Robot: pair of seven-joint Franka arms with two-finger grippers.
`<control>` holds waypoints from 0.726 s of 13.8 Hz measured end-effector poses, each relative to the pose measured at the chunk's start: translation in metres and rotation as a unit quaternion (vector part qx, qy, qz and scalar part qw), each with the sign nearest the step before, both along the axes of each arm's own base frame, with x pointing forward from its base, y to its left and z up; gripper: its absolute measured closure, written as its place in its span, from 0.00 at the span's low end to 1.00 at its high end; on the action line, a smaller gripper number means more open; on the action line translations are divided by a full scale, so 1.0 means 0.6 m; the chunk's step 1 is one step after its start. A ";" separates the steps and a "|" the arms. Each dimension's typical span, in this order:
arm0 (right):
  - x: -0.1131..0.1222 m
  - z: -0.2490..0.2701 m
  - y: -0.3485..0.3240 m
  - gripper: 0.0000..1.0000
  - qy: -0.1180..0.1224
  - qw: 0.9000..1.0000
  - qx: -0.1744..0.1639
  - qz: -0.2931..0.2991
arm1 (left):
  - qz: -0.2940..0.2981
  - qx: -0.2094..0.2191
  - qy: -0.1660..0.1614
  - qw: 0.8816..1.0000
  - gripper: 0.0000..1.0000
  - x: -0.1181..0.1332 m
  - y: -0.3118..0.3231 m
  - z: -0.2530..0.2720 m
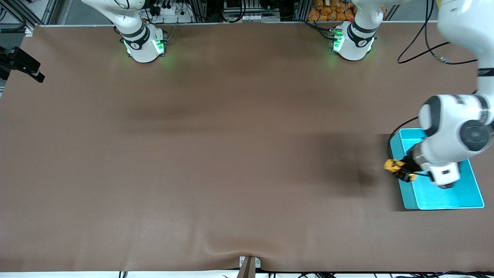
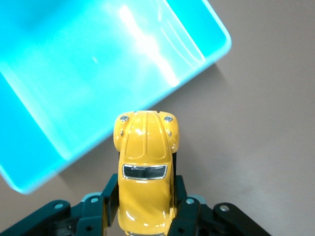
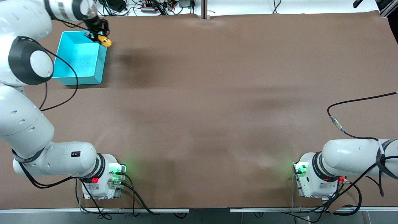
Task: Wind and store yellow beetle car
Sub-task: 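Lift the car with the left gripper and lower it into the cyan bin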
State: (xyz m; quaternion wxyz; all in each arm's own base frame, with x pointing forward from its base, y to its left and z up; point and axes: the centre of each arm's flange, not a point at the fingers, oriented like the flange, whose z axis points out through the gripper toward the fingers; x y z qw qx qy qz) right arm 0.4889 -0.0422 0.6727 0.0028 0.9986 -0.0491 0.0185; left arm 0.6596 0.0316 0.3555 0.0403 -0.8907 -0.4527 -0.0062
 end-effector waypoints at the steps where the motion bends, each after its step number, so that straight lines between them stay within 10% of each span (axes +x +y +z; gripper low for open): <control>1: 0.003 0.002 -0.005 0.00 0.003 1.000 0.001 -0.002 | -0.026 -0.002 0.008 1.000 0.53 0.001 0.038 0.018; 10: 0.036 0.012 -0.011 0.00 0.038 0.999 0.006 -0.005 | -0.222 -0.033 0.038 0.974 0.53 -0.003 0.236 -0.012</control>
